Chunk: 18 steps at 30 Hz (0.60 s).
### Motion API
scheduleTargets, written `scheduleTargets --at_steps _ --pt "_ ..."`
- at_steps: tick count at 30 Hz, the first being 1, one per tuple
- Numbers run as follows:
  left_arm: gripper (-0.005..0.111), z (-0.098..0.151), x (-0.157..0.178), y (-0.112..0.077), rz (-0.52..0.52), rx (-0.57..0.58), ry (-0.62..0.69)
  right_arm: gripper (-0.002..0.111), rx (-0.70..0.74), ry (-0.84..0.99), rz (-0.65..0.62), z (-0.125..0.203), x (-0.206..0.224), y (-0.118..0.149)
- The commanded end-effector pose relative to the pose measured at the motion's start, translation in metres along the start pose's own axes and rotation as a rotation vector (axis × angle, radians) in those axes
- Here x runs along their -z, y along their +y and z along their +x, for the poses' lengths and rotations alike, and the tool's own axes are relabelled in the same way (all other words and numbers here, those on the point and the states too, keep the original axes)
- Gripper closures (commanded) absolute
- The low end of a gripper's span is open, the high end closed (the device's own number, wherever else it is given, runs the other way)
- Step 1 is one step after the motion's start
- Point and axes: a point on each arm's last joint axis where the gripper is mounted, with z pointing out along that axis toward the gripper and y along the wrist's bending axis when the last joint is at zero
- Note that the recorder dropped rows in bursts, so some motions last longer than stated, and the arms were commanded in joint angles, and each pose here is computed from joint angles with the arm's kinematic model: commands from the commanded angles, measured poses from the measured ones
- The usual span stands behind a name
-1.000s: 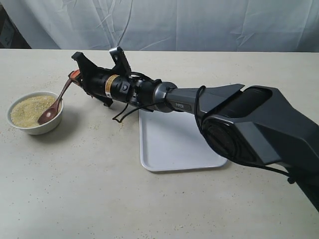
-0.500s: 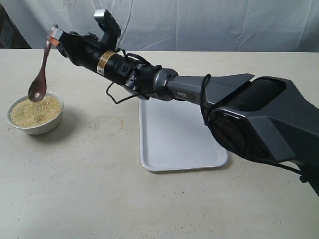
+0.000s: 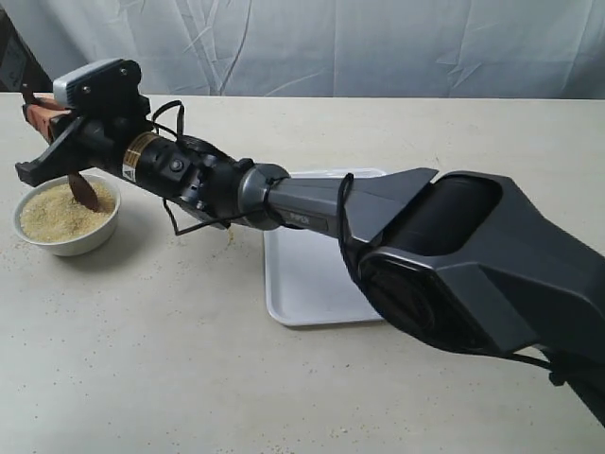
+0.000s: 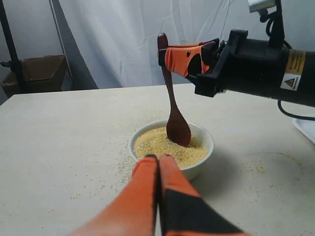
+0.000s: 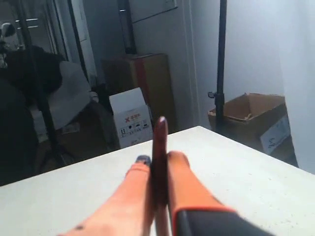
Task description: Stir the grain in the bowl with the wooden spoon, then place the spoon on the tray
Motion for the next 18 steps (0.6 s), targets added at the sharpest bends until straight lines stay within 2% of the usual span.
scheduleTargets --at_steps 1,6,12,18 --pt "0.107 0.000 0.000 0.000 0.003 0.000 -0.011 0.109 -0.057 0.008 0.084 0.015 0.003 -0.013" --pt "0.107 0.000 0.000 0.000 0.003 0.000 -0.011 0.109 -0.147 0.022 0.059 0.027 0.001 0.000" --pt "0.107 0.000 0.000 0.000 0.003 0.000 -0.011 0.109 -0.150 -0.063 0.015 0.003 -0.002 0.011" --pt "0.107 0.000 0.000 0.000 0.003 0.000 -0.011 0.109 -0.130 -0.081 0.030 -0.013 -0.002 0.003"
